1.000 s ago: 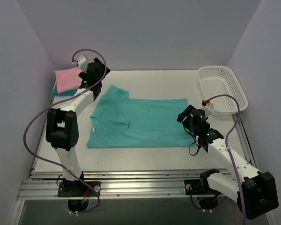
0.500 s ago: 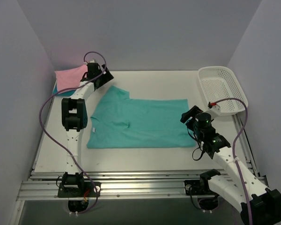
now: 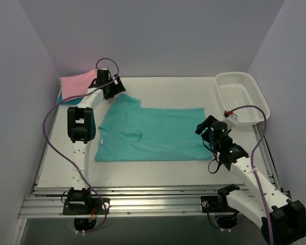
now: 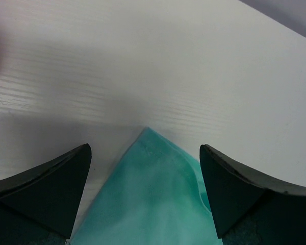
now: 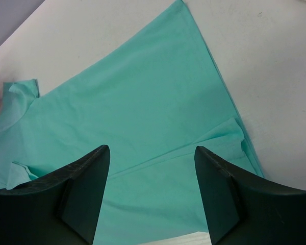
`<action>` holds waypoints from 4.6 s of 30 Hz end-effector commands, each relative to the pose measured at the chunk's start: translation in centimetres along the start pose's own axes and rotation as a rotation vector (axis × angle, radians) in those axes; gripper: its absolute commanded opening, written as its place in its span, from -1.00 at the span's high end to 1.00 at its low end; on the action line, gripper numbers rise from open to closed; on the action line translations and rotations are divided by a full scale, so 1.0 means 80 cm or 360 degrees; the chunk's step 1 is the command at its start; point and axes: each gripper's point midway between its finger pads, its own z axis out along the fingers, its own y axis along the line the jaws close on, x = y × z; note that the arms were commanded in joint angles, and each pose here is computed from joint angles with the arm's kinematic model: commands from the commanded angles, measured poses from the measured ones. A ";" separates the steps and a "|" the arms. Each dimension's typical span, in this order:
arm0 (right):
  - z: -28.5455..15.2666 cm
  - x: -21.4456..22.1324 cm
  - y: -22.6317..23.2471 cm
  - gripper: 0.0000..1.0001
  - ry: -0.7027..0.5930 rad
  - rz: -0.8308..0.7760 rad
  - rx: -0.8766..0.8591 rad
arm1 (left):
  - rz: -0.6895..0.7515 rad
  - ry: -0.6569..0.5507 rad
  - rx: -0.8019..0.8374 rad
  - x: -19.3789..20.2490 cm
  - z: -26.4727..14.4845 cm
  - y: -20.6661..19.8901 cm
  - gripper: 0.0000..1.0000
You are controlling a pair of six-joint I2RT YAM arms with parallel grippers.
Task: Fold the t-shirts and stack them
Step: Fold the tshirt
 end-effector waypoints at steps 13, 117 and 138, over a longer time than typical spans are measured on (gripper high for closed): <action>0.005 -0.025 0.014 -0.27 -0.0089 -0.0024 0.0009 | 0.0164 0.0283 -0.0194 0.085 0.014 0.006 -0.47; 0.355 0.015 -0.070 1.00 0.0339 0.0020 0.0634 | 0.0128 0.0154 -0.0035 0.046 -0.045 0.006 0.95; 0.304 -0.046 -0.005 1.00 0.0181 0.0004 0.0469 | 0.0210 0.0018 0.0058 0.020 -0.075 -0.024 0.95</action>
